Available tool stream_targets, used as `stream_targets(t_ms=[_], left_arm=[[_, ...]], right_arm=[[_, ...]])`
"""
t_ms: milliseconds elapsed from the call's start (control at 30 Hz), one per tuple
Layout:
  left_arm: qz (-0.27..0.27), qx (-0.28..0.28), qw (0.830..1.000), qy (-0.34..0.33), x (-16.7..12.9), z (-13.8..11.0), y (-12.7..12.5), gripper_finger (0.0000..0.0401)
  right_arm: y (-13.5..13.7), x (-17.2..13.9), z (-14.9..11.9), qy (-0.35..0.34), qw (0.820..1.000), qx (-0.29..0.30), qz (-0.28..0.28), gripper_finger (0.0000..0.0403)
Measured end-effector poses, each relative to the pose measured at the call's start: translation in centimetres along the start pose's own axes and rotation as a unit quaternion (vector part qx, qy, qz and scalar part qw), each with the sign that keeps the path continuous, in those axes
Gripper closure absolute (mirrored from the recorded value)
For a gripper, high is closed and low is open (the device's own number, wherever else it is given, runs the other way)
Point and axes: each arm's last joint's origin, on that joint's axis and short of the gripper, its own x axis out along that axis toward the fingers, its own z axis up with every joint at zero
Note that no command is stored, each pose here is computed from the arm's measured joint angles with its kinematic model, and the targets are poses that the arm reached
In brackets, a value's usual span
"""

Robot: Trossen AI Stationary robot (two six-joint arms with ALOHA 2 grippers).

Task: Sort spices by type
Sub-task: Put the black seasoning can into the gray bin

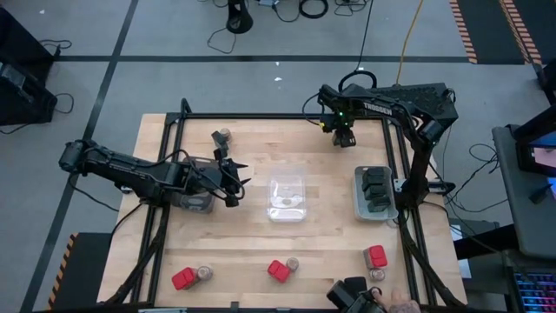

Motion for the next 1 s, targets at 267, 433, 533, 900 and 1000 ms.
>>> stream_targets(t_ms=[267,433,533,900,1000], left_arm=[[0.000,0.000,1.000,0.000,0.0,0.0,0.0,0.0199],[0.000,0.000,1.000,0.000,0.0,0.0,0.0,0.0199],[0.000,0.000,1.000,0.000,0.0,0.0,0.0,0.0199],[0.000,0.000,1.000,0.000,0.0,0.0,0.0,0.0199],[0.000,-0.002,1.000,0.000,0.0,0.0,0.0,0.0199]], right_arm=[[0.0,0.0,-0.2,0.037,0.999,0.003,-0.026,0.0273],[0.1,-0.1,-0.3,0.046,0.999,0.008,-0.025,0.0302],[0.2,-0.5,-0.2,0.049,0.998,0.023,-0.021,0.0302],[2.2,-5.4,2.1,0.051,0.996,0.072,-0.016,0.0302],[3.2,-7.4,2.8,0.033,0.994,0.101,0.015,0.0301]])
